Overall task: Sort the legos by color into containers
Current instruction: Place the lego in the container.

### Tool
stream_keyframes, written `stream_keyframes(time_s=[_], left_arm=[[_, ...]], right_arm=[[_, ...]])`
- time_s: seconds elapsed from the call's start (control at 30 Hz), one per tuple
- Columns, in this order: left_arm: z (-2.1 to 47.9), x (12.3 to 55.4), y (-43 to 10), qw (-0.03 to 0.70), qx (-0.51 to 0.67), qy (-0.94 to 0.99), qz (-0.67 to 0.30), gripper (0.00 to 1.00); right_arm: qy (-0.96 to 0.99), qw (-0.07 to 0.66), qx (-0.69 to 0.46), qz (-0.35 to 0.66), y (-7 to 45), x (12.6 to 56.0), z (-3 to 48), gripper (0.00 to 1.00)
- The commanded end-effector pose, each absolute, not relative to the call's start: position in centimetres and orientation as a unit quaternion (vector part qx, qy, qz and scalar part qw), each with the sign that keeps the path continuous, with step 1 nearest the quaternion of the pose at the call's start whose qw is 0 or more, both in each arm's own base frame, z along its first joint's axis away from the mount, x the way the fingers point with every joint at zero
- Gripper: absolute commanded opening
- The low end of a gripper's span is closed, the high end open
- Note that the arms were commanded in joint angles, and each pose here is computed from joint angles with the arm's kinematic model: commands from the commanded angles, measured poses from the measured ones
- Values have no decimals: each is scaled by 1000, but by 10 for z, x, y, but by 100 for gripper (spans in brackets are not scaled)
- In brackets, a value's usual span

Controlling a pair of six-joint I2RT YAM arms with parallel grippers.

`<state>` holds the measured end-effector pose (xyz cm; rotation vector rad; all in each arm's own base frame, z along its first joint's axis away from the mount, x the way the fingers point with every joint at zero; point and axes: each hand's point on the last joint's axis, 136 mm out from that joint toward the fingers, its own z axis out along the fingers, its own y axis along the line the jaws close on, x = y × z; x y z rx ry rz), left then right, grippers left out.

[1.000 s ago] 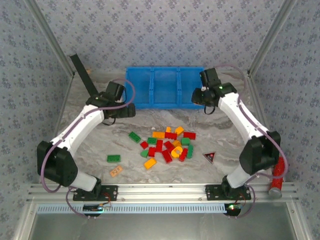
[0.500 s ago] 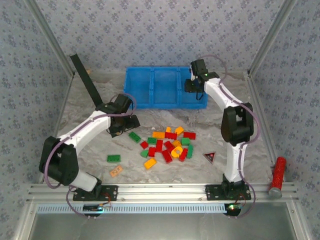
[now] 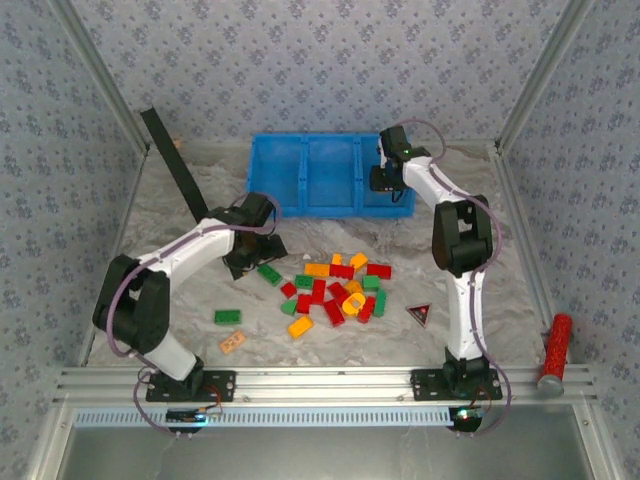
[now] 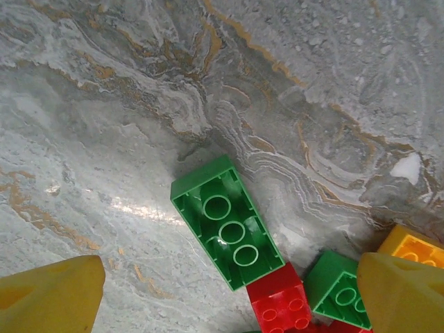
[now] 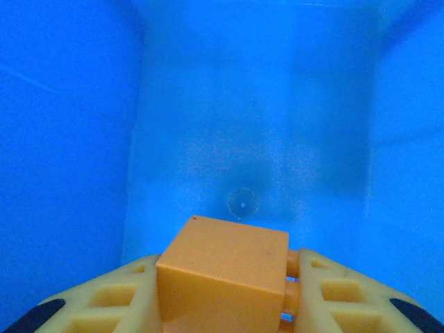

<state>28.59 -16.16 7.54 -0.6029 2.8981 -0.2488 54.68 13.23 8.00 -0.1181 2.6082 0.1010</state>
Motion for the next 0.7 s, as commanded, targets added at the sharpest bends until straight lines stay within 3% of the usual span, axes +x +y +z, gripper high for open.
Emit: stream_keyframes(time_s=[0.0, 0.67], left_arm=[[72, 289, -168, 80, -213, 970, -90, 94], [31, 282, -175, 36, -270, 960, -70, 93]], right_arm=[[964, 259, -53, 35, 131, 552, 80, 33], [960, 268, -60, 45, 129, 554, 96, 60]])
